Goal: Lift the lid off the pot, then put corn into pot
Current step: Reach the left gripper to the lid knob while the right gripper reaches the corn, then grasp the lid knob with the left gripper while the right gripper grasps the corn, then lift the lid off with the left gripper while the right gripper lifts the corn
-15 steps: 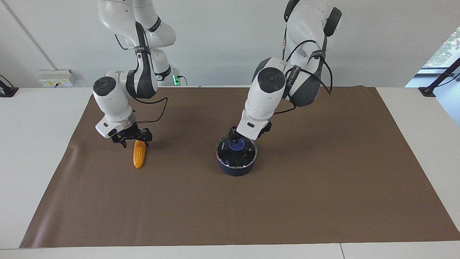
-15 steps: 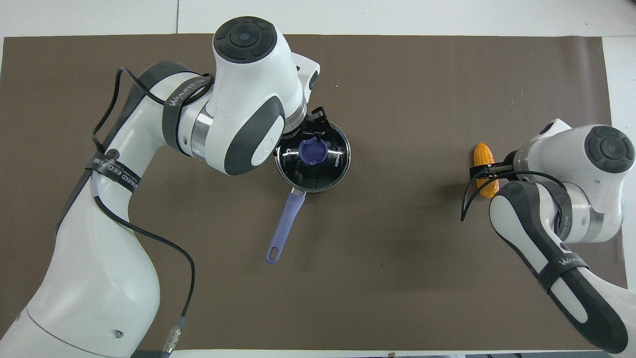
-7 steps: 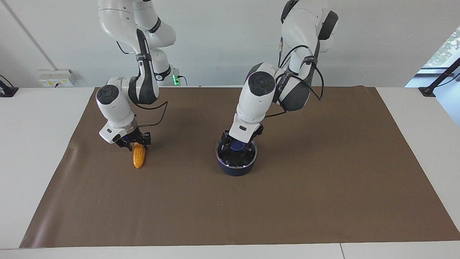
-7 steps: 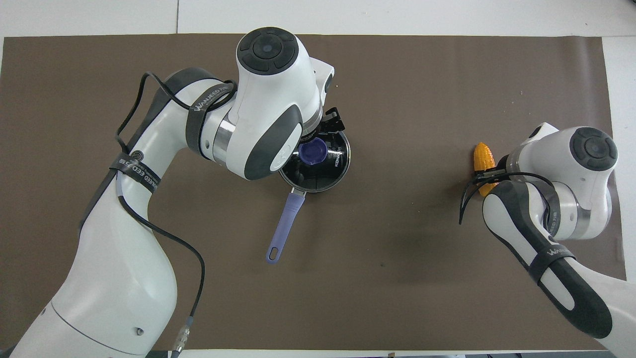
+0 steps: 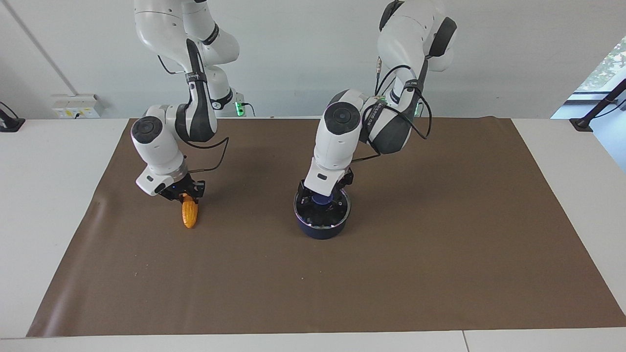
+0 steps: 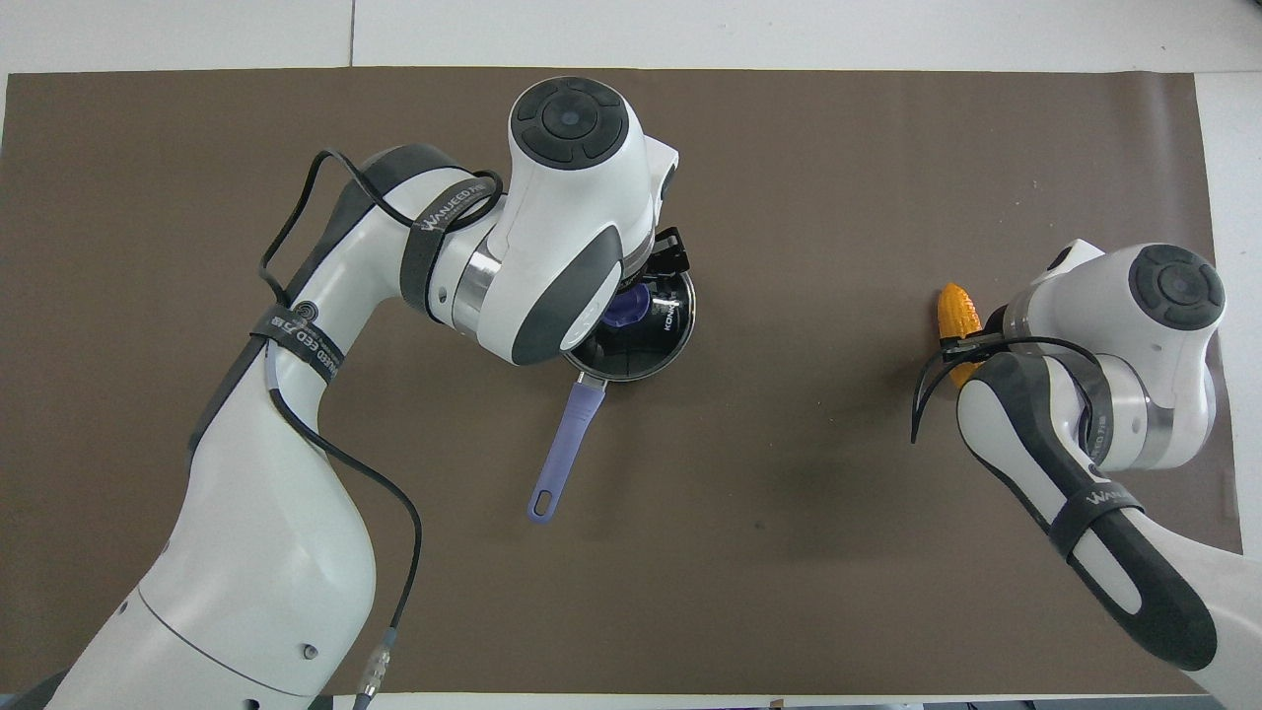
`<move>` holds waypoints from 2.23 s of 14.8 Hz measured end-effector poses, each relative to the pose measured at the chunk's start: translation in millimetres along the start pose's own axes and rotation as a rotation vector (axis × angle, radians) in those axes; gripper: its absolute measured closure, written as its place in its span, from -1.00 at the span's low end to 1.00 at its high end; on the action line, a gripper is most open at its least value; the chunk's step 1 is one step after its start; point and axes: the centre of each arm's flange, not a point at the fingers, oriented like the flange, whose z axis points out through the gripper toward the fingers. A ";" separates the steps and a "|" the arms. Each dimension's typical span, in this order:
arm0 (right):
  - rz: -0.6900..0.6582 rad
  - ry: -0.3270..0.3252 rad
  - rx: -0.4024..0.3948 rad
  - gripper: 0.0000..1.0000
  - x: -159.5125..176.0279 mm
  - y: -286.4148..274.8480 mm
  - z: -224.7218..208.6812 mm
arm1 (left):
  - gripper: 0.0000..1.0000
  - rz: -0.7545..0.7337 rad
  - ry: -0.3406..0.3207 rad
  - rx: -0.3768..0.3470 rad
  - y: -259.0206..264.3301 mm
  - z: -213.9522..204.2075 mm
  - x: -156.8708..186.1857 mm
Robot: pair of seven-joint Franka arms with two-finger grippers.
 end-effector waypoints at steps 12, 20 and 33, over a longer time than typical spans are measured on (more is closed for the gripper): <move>-0.041 -0.037 0.000 0.22 30.9 -24.3 -79.5 | -0.67 -0.014 0.000 0.005 5.0 7.8 -5.6; -0.041 -0.037 0.000 0.22 30.9 -24.3 -79.3 | -0.35 -0.017 0.004 0.010 4.6 8.0 -5.5; -0.042 -0.038 0.000 0.22 31.0 -24.4 -79.1 | -0.35 -0.034 0.012 0.011 -4.9 -37.9 -19.9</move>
